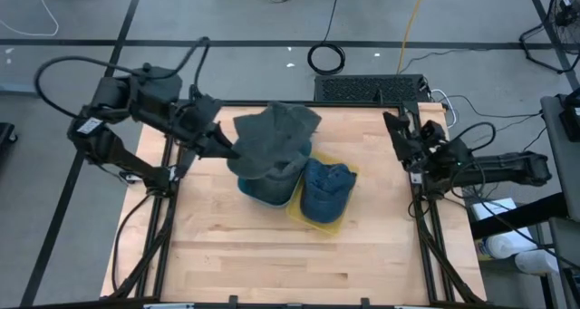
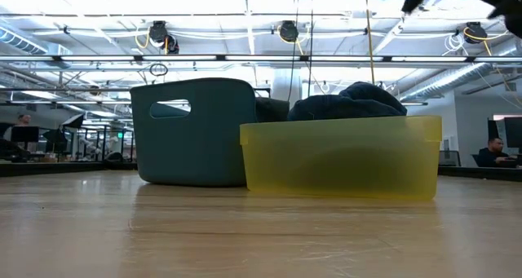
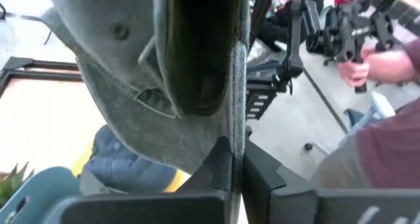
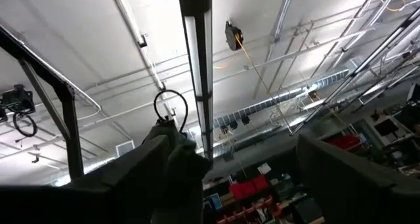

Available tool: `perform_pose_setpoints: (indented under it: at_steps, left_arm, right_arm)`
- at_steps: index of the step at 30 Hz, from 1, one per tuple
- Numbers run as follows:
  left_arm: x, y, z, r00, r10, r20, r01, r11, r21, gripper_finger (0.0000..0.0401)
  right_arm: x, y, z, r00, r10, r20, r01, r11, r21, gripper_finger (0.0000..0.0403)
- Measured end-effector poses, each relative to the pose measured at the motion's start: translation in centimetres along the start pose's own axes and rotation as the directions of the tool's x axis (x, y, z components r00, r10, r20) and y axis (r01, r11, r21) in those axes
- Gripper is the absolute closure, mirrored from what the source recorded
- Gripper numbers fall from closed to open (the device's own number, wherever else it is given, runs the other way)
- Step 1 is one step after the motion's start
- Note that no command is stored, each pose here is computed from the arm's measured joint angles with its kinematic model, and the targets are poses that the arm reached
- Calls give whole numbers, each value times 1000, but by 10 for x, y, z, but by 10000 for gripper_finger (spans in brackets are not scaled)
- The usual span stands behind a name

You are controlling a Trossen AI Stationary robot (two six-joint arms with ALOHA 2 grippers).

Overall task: Pick & Place hat
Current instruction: Put the black cap into the blue bin

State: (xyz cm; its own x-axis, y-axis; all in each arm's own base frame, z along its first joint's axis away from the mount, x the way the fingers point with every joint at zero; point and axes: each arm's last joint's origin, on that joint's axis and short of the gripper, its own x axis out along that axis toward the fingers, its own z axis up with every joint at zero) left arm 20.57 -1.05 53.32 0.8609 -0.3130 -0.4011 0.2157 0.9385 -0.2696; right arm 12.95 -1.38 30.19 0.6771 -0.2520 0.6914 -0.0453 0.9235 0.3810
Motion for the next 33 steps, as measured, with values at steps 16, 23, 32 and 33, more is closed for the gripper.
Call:
perform_pose_setpoints:
  at_steps: [16, 23, 32, 33]
  left_arm:
    - [-59, -12, -13, 997, 15, 81, -33, 972, 233, 391]
    - [-65, -15, -6, 984, -2, 180, -68, 922, 380, 391]
    - [-58, -16, 6, 967, -59, 249, -73, 868, 491, 391]
    - [-56, -15, 7, 965, -69, 253, -69, 865, 498, 391]
  right_arm:
    - [110, 31, 2, 918, -6, -396, -34, 995, -94, 78]
    - [152, 34, -25, 866, 96, -490, -54, 994, 99, 78]
    - [189, 20, -59, 869, 123, -480, -24, 978, 206, 78]
    - [193, 19, -61, 870, 149, -470, -43, 973, 229, 78]
